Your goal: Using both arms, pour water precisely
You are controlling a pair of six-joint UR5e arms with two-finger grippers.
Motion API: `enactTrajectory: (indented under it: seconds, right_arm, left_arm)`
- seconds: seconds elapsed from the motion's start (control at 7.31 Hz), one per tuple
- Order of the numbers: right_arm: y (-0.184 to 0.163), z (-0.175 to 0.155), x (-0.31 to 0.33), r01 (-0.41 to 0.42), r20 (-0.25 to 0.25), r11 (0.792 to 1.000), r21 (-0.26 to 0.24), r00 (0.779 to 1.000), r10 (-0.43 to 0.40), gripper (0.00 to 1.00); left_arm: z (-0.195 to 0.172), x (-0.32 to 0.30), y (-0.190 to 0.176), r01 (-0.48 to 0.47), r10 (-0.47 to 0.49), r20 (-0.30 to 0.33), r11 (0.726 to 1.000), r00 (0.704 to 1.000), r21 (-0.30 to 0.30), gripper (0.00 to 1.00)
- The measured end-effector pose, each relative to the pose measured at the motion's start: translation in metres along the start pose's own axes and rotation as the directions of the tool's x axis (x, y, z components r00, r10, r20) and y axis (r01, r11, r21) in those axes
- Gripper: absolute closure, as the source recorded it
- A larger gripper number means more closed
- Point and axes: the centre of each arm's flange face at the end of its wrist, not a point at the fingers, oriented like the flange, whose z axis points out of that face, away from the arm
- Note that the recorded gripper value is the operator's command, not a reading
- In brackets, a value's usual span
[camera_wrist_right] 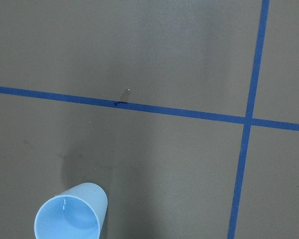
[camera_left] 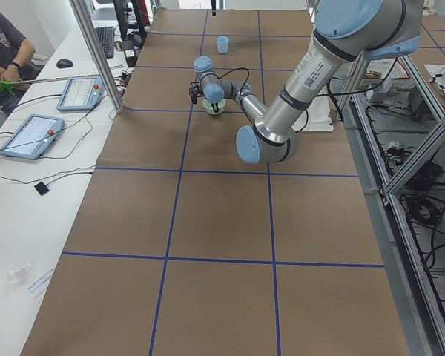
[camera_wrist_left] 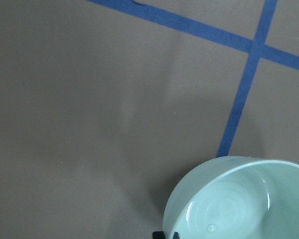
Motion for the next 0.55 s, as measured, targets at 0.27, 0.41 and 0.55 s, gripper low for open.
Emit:
enactTrajectory:
  seconds: [0.27, 0.41, 0.55]
  right_arm:
    - [0.000, 0.000, -0.001, 0.006, 0.001, 1.000, 0.001, 1.000, -0.006, 0.00]
    - [-0.001, 0.003, -0.005, 0.024, 0.003, 1.000, 0.007, 1.000, -0.024, 0.00]
    - [-0.002, 0.007, -0.011, 0.056, 0.006, 0.998, 0.019, 0.998, -0.056, 0.00]
  left_arm:
    - [-0.003, 0.001, 0.000, 0.001, -0.001, -0.004, 1.000, 1.000, 0.008, 0.01]
    - [-0.010, 0.003, 0.000, 0.003, -0.003, -0.014, 0.999, 1.000, 0.032, 0.01]
    - [-0.024, 0.001, 0.003, -0.002, 0.004, -0.035, 0.998, 0.999, 0.063, 0.01]
